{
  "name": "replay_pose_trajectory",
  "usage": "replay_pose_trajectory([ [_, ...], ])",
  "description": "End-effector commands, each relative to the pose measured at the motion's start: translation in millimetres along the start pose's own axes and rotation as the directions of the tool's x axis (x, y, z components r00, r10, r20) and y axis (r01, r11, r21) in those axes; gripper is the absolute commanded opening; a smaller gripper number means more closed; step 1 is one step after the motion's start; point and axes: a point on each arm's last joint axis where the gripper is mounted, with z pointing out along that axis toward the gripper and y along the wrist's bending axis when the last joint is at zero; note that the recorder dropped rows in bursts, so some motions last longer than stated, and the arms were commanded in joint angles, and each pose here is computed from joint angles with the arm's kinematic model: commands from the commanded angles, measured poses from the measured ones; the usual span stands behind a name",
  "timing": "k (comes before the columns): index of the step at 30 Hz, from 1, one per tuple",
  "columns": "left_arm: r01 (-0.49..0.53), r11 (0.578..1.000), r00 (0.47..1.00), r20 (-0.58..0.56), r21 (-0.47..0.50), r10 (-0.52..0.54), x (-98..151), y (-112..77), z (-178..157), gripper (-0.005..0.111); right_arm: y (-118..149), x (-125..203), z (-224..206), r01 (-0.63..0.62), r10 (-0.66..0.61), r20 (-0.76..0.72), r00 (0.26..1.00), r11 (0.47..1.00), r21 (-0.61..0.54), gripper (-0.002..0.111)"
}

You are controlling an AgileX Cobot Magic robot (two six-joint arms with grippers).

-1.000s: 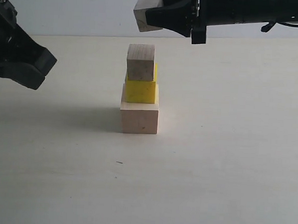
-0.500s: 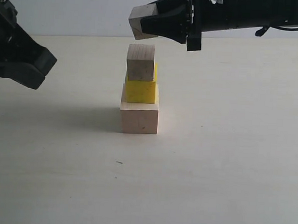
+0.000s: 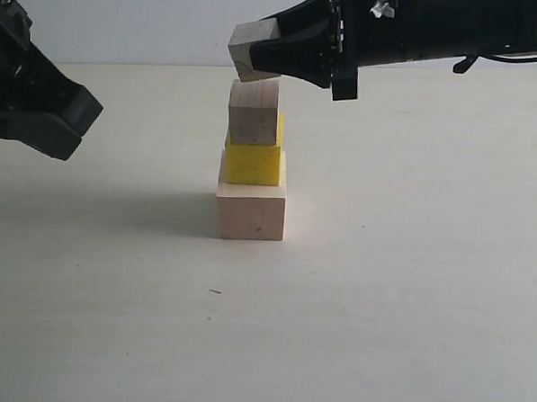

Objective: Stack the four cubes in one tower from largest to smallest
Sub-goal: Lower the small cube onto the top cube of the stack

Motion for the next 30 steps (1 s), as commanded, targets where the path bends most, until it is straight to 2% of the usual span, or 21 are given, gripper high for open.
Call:
replay_pose_trajectory([
  [1,-0.001,1.0,1.0,0.02,0.004,0.001,0.1,0.0,-2.3,0.0,0.2,8.3,5.0,-0.031,0.031,0.002,1.0,0.999,-0.017,0.0],
  [10,-0.004,1.0,1.0,0.024,0.002,0.004,-0.2,0.1,-2.3,0.0,7.0,8.5,17.8,-0.014,0.014,-0.001,1.0,0.998,-0.054,0.0],
  [30,-0.002,1.0,1.0,0.02,0.005,0.002,0.1,-0.2,-2.3,0.0,-2.9,9.0,3.9,-0.033,0.033,0.025,0.999,0.999,0.001,0.0],
])
